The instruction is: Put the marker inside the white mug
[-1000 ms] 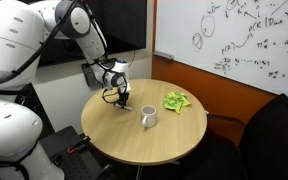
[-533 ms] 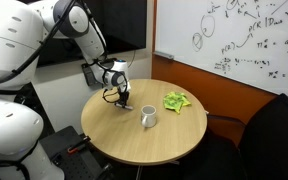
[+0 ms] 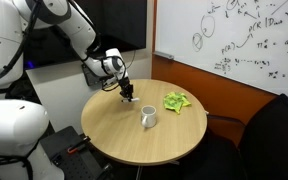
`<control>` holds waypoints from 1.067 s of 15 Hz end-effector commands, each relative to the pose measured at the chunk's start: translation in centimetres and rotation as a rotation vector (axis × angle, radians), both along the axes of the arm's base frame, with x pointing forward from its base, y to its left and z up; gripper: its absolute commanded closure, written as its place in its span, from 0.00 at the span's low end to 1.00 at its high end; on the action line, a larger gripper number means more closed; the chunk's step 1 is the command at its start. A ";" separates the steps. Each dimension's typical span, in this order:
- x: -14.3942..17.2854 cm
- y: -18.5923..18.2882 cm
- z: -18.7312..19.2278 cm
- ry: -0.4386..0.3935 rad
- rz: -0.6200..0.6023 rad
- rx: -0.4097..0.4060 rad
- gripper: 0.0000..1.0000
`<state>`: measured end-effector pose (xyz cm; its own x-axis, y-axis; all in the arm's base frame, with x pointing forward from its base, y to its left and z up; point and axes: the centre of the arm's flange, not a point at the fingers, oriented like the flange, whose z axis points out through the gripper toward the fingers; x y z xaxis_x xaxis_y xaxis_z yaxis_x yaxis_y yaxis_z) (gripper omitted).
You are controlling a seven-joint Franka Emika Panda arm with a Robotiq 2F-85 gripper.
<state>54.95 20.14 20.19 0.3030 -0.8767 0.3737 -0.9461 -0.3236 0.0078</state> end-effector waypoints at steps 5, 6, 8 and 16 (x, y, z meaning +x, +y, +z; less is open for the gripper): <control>-1.2 -2.0 5.1 -0.075 -0.144 -0.296 0.95; -1.2 -2.4 5.4 -0.080 -0.159 -0.336 0.95; -1.1 -3.1 5.6 -0.080 -0.183 -0.406 0.95; -0.5 -5.7 6.1 -0.112 -0.276 -0.591 0.95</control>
<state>54.05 14.96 26.11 0.0677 -0.5909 0.8039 -0.9961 -0.0862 0.0205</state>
